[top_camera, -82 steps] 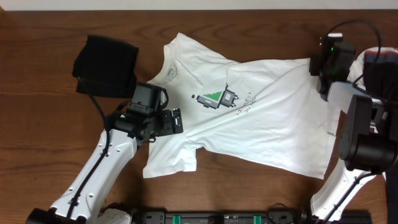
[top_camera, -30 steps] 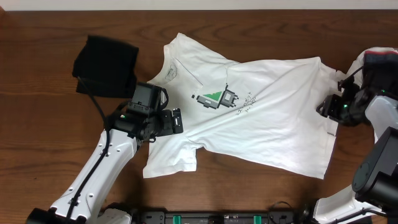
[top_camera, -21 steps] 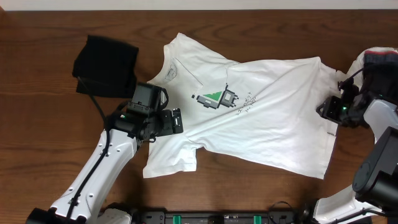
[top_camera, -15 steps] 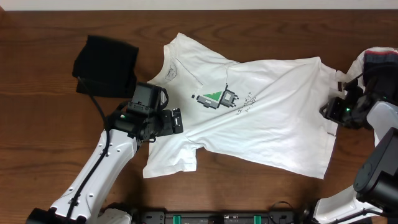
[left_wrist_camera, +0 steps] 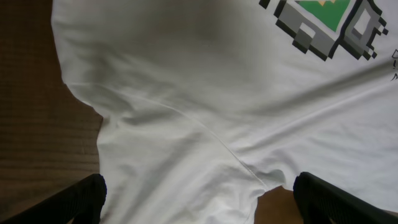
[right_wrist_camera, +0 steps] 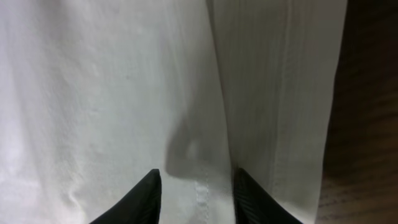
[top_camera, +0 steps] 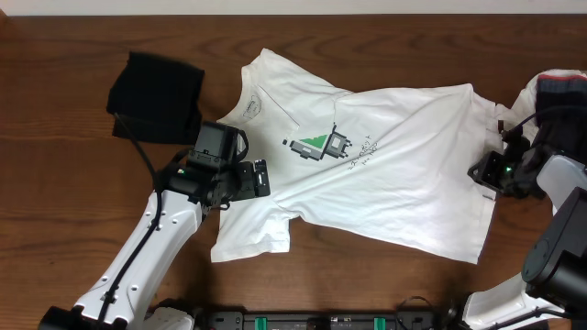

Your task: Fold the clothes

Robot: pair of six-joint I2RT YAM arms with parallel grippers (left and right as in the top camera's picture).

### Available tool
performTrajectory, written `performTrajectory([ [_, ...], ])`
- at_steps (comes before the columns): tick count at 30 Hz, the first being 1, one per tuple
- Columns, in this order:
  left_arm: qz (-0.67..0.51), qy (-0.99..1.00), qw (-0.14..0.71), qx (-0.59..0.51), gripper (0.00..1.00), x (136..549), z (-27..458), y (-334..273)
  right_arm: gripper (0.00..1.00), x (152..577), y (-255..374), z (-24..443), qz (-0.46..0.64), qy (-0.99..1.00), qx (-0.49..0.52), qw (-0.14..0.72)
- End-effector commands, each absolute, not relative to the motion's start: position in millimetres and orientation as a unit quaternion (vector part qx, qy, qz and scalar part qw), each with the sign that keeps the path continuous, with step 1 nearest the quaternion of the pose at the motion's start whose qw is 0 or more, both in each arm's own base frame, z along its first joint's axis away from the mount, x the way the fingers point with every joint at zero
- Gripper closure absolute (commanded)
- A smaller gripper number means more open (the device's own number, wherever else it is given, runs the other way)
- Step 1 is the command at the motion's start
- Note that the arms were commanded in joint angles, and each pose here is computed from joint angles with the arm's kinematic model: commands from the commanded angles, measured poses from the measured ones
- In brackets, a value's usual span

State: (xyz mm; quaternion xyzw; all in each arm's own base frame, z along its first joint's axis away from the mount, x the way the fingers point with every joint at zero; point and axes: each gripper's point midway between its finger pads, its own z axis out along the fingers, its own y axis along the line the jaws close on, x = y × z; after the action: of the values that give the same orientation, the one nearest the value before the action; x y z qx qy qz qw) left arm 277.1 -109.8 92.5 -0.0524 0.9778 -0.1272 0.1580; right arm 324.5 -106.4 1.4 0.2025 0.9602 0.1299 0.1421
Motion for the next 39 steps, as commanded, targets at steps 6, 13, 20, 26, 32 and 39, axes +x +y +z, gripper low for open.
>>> performTrajectory([
  [6, -0.126, 0.977, 0.160, -0.055, 0.02, 276, 94, -109, 0.74, 319, -101, -5, 0.149, 0.955, 0.221, 0.133],
  [13, -0.126, 0.977, 0.160, -0.055, 0.02, 276, 94, -109, 0.82, 329, -99, 3, 0.173, 0.948, 0.220, 0.153],
  [20, -0.126, 0.977, 0.160, -0.055, 0.02, 276, 94, -109, 0.97, 328, -101, 4, 0.179, 0.945, 0.225, 0.156],
  [26, -0.126, 0.977, 0.160, -0.055, 0.02, 276, 94, -109, 0.99, 326, -106, 2, 0.164, 0.948, 0.228, 0.152],
  [32, -0.126, 0.977, 0.160, -0.055, 0.02, 276, 94, -109, 0.99, 325, -113, 15, 0.174, 0.942, 0.237, 0.161],
  [39, -0.126, 0.977, 0.160, -0.055, 0.02, 276, 94, -109, 0.99, 321, -131, 52, 0.153, 0.935, 0.248, 0.203],
])
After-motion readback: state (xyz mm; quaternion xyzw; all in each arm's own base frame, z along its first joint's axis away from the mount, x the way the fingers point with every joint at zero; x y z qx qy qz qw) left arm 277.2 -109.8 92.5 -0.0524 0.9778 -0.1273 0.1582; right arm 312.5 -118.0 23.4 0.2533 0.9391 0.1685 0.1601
